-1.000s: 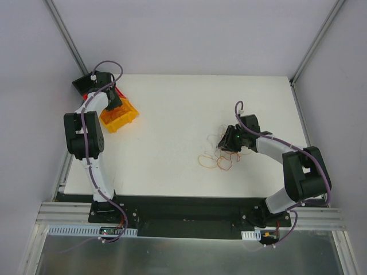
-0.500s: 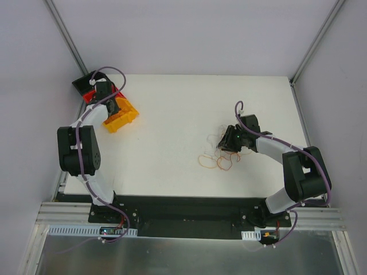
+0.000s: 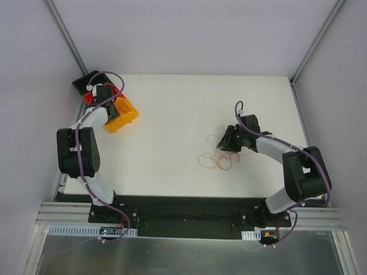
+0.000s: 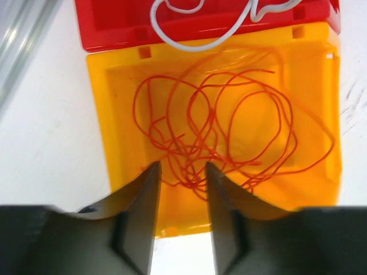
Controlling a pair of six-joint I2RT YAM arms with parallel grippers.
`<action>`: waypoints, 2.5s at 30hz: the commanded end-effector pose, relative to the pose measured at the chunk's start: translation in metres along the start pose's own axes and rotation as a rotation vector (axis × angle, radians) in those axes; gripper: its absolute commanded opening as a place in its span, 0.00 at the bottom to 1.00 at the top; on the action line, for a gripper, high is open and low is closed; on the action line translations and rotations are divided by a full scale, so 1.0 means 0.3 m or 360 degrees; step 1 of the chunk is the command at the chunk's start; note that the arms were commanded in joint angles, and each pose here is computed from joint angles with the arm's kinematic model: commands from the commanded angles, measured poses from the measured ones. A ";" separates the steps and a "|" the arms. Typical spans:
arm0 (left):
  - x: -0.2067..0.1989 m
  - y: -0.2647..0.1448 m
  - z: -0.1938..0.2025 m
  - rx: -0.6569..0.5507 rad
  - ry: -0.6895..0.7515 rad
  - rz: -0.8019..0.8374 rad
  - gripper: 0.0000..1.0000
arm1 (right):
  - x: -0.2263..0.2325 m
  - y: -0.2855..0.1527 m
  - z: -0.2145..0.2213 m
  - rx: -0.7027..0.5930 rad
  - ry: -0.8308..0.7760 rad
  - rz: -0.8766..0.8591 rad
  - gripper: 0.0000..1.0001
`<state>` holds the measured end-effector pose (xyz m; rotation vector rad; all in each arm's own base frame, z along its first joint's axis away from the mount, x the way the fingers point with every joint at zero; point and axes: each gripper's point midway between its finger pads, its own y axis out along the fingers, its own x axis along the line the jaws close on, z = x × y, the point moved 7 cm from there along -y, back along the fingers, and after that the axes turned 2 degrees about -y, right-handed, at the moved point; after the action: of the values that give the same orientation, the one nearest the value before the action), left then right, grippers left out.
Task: Untangle the cables
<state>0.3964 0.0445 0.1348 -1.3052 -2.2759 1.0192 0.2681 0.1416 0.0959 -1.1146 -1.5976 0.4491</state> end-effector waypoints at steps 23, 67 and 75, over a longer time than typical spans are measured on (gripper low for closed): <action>-0.727 -0.715 0.687 0.0553 0.0873 0.1609 0.60 | -0.046 -0.290 0.099 -0.0078 -0.0123 0.0168 0.56; -0.210 -1.156 0.238 -0.0842 0.0958 0.1243 0.00 | 0.032 0.049 -0.042 -0.0083 0.0189 0.0301 0.28; 0.040 -1.529 -0.177 -0.1368 0.0600 0.1226 0.00 | -0.021 0.048 -0.116 -0.0132 0.0324 0.0390 0.40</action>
<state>0.1453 -0.1053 0.4585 -2.6844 -1.7867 0.0068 0.2897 0.1468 0.0880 -1.3043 -1.3718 0.4553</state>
